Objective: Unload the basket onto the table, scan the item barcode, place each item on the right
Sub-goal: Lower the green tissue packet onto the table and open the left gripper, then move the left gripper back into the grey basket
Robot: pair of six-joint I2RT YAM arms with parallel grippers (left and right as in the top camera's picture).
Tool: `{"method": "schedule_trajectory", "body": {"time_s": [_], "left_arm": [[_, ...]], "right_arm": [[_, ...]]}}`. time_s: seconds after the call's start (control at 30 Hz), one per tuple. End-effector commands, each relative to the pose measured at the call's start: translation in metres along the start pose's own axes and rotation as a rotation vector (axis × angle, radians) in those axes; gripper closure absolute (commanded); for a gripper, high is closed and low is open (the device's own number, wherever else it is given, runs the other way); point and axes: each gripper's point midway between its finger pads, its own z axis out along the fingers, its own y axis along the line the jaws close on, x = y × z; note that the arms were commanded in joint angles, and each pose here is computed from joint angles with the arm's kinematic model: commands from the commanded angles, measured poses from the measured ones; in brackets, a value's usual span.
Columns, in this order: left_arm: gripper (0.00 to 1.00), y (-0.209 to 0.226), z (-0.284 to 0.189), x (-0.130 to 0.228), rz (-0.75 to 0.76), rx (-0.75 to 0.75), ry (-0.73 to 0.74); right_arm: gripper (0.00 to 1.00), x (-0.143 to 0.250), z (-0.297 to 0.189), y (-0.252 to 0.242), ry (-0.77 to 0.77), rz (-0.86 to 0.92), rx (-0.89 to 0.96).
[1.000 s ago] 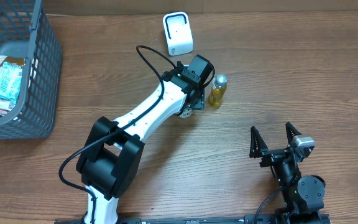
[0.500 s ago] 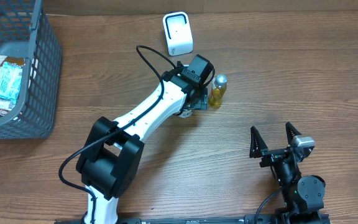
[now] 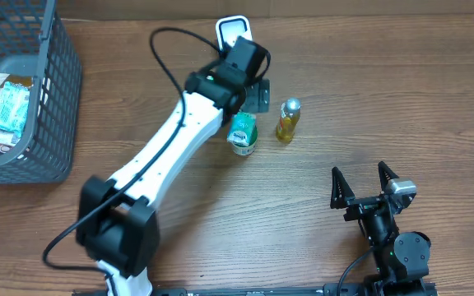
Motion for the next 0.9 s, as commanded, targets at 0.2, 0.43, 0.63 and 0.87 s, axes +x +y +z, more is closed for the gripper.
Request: {"method": "schedule_trajectory", "body": {"time_s": [0.2,0.43,0.63,0.87], "left_arm": [[0.01,0.080,-0.125,-0.090,0.126,-0.146,-0.359],[0.00,0.173,-0.227,-0.133,0.115,-0.339,-0.612],[0.00,0.280,-0.267,-0.130,0.011,-0.558,-0.634],[0.01,0.389,-0.225,-0.091,-0.135,-0.714,-0.404]], "right_arm": [[0.00,0.001,0.000,-0.002,-0.006,-0.007,0.009],[0.00,0.001,0.000,-0.002,-0.006,-0.007,0.009],[0.00,0.001,0.000,-0.002,-0.006,-0.007,0.009],[0.00,0.001,0.000,-0.002,-0.006,-0.007,0.009]]}}
